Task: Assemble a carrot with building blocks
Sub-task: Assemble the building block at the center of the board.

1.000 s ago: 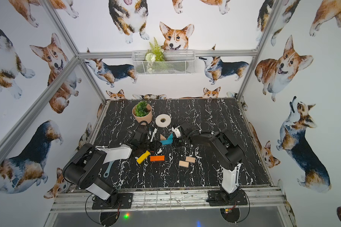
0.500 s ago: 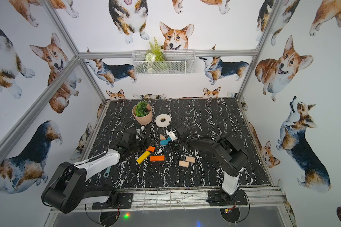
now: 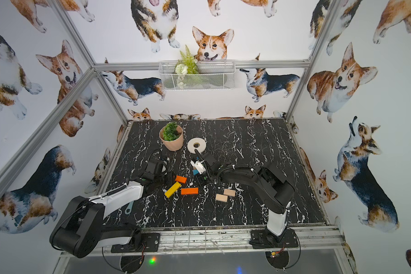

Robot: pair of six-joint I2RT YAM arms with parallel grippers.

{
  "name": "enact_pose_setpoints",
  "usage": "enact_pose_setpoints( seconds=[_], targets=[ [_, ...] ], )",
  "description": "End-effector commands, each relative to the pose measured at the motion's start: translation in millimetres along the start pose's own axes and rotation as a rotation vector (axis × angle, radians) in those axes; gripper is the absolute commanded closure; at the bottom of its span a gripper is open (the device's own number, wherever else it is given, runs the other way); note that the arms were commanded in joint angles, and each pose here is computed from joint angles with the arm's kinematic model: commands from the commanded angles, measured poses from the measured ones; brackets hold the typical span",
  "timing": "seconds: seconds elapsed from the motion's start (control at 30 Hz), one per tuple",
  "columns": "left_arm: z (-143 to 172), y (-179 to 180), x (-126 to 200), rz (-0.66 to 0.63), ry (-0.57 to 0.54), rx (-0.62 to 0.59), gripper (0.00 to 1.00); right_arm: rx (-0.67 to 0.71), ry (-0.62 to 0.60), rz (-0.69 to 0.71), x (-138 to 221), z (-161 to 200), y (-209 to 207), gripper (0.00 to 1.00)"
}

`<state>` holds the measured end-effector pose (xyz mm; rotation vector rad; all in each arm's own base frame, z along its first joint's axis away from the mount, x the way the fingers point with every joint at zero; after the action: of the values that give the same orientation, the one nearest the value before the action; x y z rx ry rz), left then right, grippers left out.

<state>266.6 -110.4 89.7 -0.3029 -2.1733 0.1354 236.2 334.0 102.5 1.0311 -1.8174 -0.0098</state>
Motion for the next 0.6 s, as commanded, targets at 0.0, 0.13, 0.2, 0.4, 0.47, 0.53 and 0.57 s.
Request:
enact_pose_setpoints(
  seconds=[0.0, 0.13, 0.2, 0.4, 0.47, 0.53, 0.57],
  targets=[
    [1, -2, -5, 0.019, 0.035, -0.005, 0.5, 0.009, 0.007, 0.007, 3, 2, 0, 0.68],
    [2, -5, -11, 0.048, 0.065, -0.013, 0.52, 0.0, 0.013, 0.009, 3, 2, 0, 0.68],
    [2, -7, -12, 0.066, 0.073, -0.017, 0.52, -0.011, 0.018, 0.011, 4, 3, -1, 0.68],
    [4, -13, -21, 0.111, 0.116, -0.024, 0.55, -0.067, 0.033, -0.02, 2, 5, -9, 0.68],
    [5, -16, -21, 0.132, 0.122, -0.026, 0.58, -0.09, 0.043, -0.033, 0, 6, -12, 0.68],
    [5, -20, -22, 0.15, 0.122, -0.033, 0.59, -0.112, 0.049, -0.046, -1, 6, -16, 0.68],
    [5, -22, -22, 0.159, 0.124, -0.033, 0.59, -0.121, 0.051, -0.047, -2, 6, -18, 0.68]
  ],
)
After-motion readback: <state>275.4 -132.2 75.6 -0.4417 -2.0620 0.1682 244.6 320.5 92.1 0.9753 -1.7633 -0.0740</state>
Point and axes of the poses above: each gripper's point midway between its finger pads, its own x axis back along the fingers, its own y axis along the line the jaws close on, z = x × y, the point moved 6 cm from there along x, back along the fingers, and after that the axes turned 2 degrees about -x, right-handed, at the moved point
